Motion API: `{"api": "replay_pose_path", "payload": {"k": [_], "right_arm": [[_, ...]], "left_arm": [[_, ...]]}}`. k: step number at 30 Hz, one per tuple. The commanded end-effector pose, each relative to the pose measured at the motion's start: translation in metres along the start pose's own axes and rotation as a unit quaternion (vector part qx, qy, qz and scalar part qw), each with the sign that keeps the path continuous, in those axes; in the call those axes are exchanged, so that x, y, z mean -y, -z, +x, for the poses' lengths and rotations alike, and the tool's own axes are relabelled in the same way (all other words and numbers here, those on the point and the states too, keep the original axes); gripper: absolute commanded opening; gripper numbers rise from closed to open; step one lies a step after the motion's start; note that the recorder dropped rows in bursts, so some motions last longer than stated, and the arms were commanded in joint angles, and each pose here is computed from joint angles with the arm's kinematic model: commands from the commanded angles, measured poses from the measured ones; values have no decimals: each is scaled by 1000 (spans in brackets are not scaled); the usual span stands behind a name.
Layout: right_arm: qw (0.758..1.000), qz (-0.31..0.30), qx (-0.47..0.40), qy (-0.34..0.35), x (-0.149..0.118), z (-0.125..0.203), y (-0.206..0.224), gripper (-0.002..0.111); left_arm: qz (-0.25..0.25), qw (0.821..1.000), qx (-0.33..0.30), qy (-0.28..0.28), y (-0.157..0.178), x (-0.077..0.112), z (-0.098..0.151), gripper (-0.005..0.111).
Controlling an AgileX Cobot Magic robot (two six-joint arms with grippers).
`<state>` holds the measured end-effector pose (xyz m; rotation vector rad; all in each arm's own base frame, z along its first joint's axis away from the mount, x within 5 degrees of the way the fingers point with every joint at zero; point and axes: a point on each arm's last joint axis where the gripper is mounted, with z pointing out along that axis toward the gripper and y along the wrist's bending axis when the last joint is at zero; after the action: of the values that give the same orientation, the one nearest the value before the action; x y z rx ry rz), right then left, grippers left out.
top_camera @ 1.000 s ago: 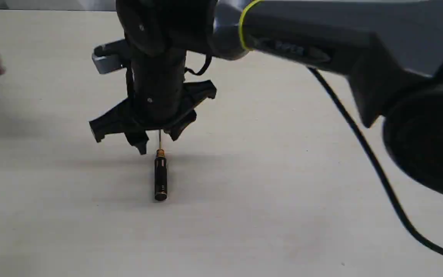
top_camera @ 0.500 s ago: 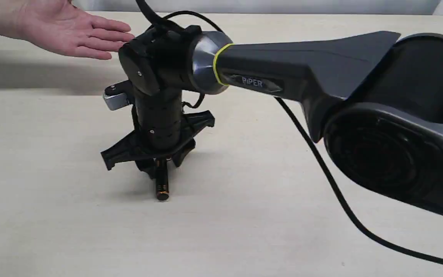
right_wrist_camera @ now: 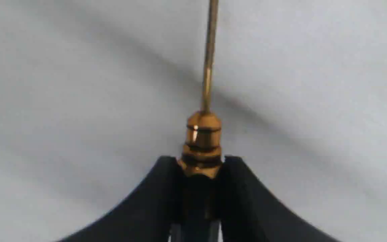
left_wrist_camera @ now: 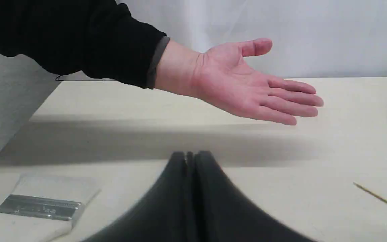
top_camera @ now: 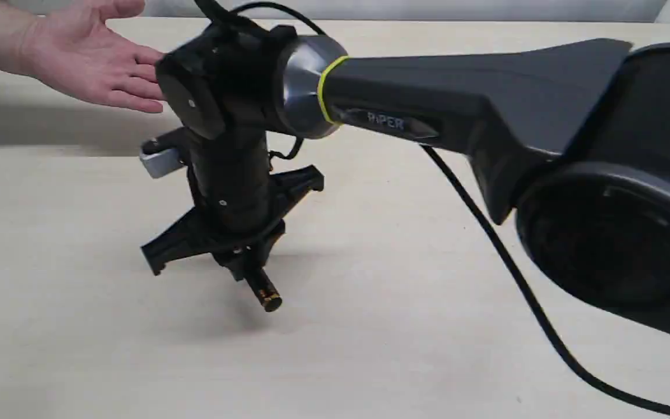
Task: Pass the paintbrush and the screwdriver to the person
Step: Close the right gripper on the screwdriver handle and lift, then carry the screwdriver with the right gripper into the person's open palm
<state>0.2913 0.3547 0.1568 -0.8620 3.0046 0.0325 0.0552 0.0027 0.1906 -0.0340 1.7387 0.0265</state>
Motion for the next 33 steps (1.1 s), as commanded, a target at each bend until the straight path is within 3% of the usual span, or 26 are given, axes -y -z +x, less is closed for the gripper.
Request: {"api": "replay_pose_path", "payload": {"k": [1,10,20,23,29,33], "right_arm": [[996,-15,80,37,-17,8,55,4],[940,-43,330,81,-28,3,144,4],[901,-60,425,66,-9,-39,119,6],[899,-61,430,63,-5,-50,102,14],[902,-61,423,66,-8,-56,80,47],[905,-70,416,55,-8,-53,86,49]], "left_arm": [[4,1000,3,1,0,1,0,0],[5,1000,3,2,0,1,0,0],[5,1000,3,2,0,1,0,0],[5,1000,3,2,0,1,0,0],[5,1000,3,2,0,1,0,0],[5,1000,4,1,0,1,0,0]]}}
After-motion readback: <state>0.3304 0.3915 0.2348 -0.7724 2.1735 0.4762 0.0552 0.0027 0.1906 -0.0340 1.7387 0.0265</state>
